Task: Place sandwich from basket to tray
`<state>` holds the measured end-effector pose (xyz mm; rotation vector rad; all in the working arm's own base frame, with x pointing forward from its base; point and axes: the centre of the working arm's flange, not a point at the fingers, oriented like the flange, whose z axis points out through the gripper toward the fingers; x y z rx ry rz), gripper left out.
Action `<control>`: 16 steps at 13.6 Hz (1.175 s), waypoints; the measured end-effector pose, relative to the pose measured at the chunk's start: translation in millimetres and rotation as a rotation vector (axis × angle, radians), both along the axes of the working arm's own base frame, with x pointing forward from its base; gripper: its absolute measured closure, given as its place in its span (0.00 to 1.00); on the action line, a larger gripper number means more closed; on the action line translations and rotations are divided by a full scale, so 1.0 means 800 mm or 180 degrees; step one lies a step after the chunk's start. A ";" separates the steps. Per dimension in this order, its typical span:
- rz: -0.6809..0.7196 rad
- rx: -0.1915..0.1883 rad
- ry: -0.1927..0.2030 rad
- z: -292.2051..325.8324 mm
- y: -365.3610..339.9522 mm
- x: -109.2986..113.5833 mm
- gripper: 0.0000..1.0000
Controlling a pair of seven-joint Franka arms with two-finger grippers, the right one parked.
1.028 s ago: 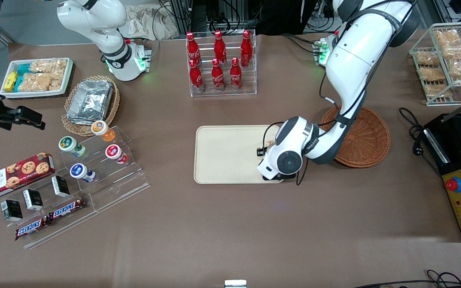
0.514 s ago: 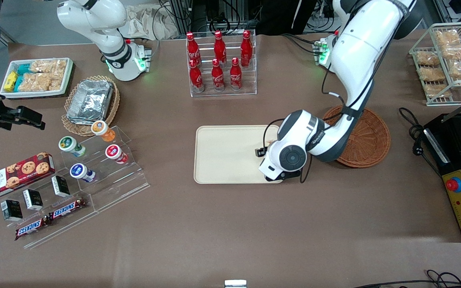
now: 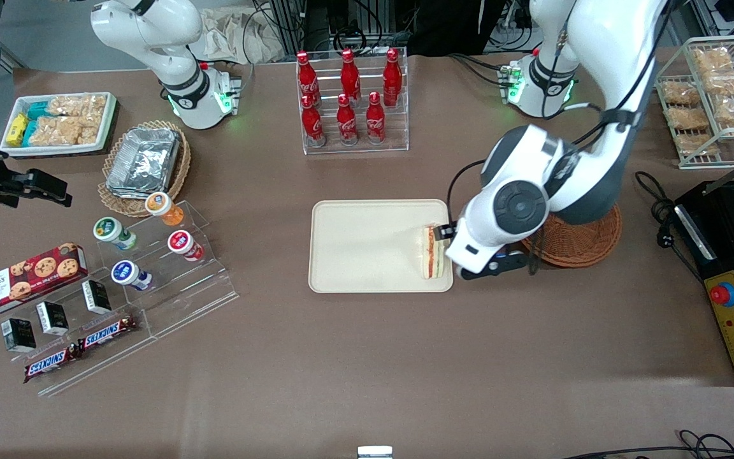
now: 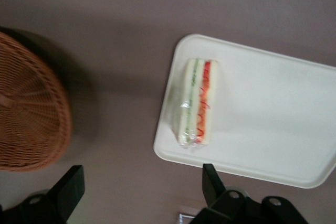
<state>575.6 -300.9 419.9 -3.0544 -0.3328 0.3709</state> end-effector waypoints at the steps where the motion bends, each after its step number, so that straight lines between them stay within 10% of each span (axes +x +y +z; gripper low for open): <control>1: -0.0004 0.0046 -0.0064 0.015 0.013 0.002 0.00; 16: -0.0851 -0.0071 -0.0436 0.167 0.388 0.032 0.00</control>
